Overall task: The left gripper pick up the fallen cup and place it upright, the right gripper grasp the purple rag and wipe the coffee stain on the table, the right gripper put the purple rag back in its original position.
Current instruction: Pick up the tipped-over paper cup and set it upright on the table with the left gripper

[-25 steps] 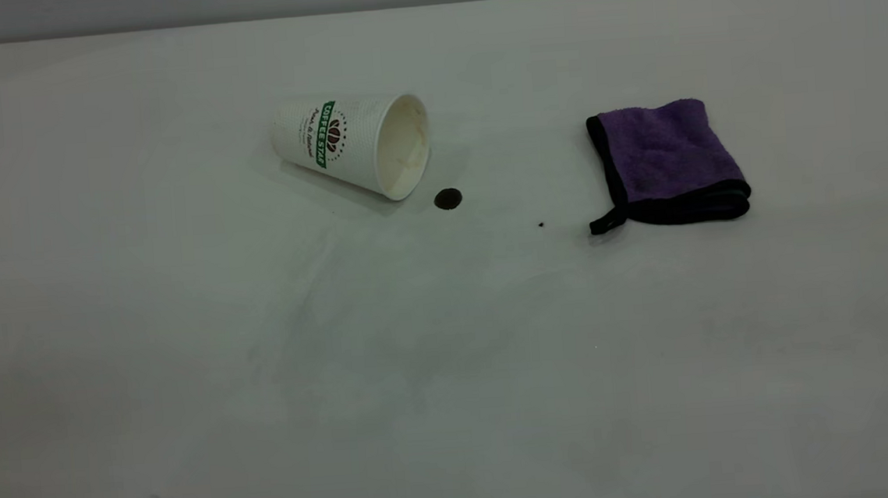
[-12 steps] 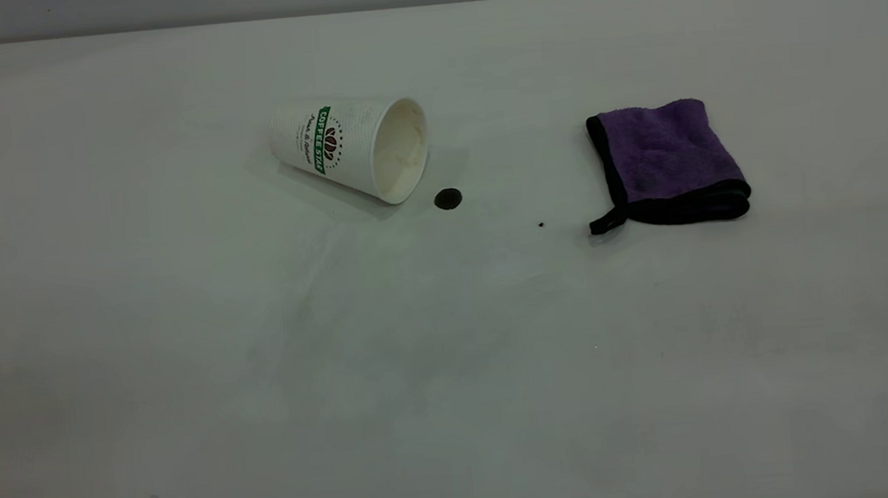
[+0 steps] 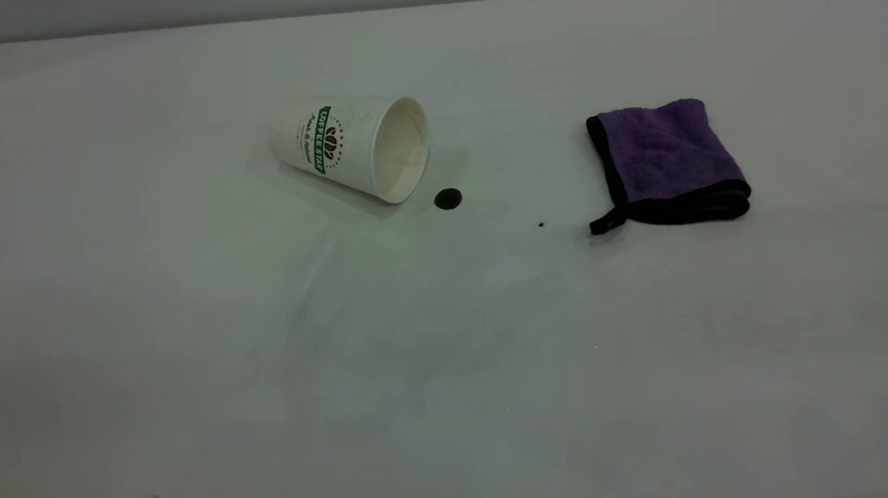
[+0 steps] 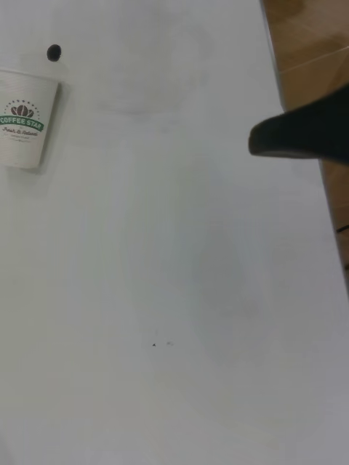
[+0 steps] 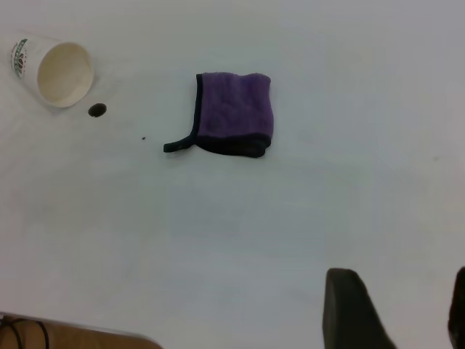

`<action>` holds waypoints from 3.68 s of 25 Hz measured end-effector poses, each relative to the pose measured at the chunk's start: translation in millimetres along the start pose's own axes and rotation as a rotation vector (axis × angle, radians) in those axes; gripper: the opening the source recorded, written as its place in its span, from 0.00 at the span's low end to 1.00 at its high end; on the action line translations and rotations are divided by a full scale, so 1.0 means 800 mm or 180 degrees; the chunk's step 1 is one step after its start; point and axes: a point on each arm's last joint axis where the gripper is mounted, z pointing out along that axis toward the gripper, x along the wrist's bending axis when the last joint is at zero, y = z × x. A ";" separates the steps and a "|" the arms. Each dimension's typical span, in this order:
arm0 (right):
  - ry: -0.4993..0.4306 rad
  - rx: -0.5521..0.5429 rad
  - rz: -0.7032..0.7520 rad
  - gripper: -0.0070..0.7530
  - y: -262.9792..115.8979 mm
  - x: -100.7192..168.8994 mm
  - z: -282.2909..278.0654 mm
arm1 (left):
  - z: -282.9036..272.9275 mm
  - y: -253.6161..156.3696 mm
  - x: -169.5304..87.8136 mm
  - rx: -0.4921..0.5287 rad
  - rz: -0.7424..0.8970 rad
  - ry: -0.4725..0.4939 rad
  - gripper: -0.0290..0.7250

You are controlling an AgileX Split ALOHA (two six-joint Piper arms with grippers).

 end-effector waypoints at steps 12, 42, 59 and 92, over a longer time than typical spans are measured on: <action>0.0000 0.0000 0.0000 0.49 0.000 0.000 0.000 | 0.029 0.056 0.009 0.0260 -0.0119 -0.0004 0.79; 0.0000 0.0002 0.0000 0.49 0.000 0.000 0.000 | 0.462 0.208 -0.157 0.1754 0.0694 -0.0729 0.82; 0.0000 0.0002 0.0000 0.49 0.000 0.000 0.000 | 0.587 0.180 -0.234 0.1584 0.1015 0.0131 0.79; 0.0001 0.0002 0.0000 0.49 0.000 0.000 0.000 | 0.589 0.168 -0.203 0.1892 0.1447 0.1012 0.10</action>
